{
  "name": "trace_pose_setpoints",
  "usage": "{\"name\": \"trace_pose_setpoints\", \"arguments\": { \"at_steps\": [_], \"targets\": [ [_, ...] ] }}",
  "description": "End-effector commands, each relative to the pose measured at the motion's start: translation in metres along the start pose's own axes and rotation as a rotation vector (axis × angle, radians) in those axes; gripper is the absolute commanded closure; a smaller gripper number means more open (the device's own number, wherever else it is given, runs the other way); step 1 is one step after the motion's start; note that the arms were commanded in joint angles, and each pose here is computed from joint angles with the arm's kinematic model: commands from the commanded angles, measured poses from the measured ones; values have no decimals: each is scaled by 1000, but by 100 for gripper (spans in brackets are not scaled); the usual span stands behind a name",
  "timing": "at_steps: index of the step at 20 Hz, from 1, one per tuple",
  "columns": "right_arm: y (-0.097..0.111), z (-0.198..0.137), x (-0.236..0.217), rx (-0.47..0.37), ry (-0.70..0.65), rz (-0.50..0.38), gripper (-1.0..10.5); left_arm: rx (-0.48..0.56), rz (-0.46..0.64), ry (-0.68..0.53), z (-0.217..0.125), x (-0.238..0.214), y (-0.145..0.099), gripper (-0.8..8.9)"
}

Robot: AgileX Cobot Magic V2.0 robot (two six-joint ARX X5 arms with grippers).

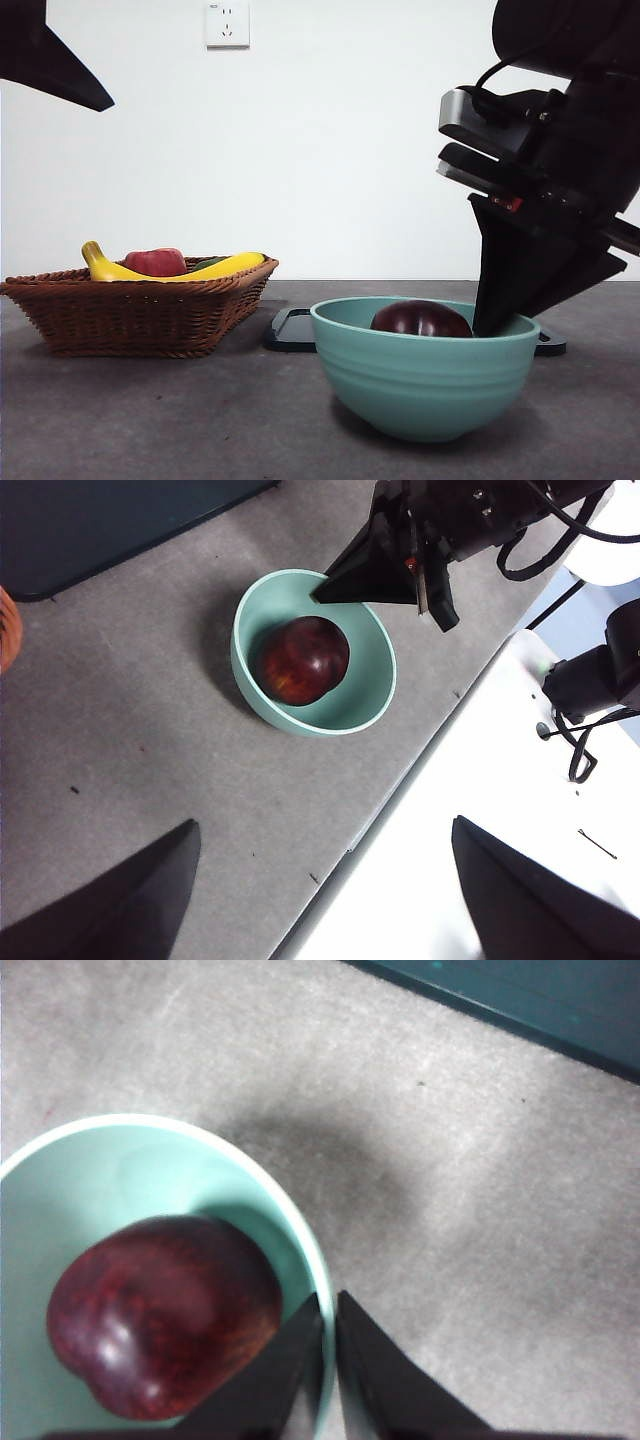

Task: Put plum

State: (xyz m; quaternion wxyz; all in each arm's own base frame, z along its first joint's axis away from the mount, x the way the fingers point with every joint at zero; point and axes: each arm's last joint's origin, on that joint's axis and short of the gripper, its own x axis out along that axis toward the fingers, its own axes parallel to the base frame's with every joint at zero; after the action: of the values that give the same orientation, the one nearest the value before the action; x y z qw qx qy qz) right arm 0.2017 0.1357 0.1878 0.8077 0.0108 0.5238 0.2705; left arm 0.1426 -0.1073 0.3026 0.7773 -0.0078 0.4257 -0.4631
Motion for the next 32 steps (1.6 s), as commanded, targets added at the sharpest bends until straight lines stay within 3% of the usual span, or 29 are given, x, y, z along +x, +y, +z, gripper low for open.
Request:
{"name": "trace_pose_setpoints", "arguments": {
  "at_steps": [1, 8, 16, 23, 28, 32],
  "targets": [
    [9, 18, -13, -12, -72, 25, 937, 17, -10, -11, 3, 0, -2, 411],
    [6, 74, -43, 21, -211, -6, 937, 17, -10, -11, 3, 0, -2, 411],
    [-41, 151, -6, 68, -194, -86, 937, 16, -10, -10, 3, 0, -2, 411],
    [-74, 156, 37, 118, -146, -114, 937, 16, -10, -9, 3, 0, -2, 411],
    [-76, 154, 44, 125, -124, -114, 936, 16, -10, -10, 3, 0, -2, 411],
    [-76, 153, 41, 132, -108, -119, 764, 17, -10, -11, 3, 0, -2, 411]
  ]
}}
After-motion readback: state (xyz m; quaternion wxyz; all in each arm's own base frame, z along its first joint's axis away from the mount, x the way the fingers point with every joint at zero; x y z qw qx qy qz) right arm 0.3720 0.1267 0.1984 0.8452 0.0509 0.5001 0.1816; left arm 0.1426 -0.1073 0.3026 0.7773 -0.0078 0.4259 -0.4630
